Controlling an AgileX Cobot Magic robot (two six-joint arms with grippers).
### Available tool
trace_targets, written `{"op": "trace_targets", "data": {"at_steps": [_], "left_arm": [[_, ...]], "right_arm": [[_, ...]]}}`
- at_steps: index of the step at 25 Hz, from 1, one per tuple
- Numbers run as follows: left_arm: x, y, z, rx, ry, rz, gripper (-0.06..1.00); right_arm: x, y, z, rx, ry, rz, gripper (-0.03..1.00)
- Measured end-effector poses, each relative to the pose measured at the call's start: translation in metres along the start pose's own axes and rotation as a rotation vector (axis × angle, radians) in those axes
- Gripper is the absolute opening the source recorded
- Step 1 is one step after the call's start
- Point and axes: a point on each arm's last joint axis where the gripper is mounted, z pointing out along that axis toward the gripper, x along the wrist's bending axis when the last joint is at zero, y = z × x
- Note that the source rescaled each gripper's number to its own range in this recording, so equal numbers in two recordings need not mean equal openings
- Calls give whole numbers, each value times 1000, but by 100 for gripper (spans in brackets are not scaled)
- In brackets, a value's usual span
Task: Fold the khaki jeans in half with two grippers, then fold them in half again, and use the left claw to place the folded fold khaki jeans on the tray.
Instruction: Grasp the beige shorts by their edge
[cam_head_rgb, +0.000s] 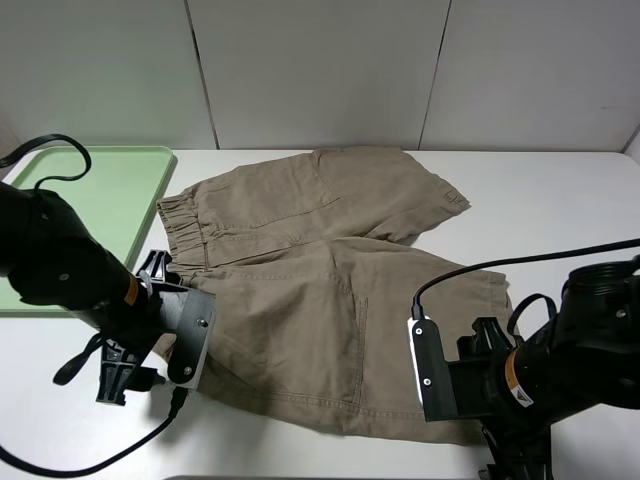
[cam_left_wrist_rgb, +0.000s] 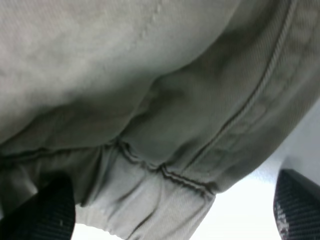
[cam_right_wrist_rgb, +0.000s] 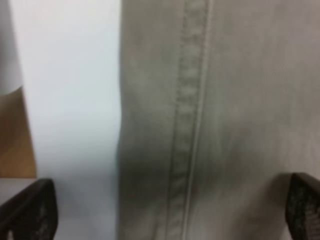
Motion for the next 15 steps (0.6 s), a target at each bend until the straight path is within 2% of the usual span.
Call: {"op": "trace_targets", "data": {"at_steps": [9,15], "left_arm": [[1,1,1,-12,11,-9,83],[2,2,1,-24,23,-12,83]], "right_arm": [[-2,1,9,58,29,-19,100],[-4,-1,9,93,-8,50,100]]}}
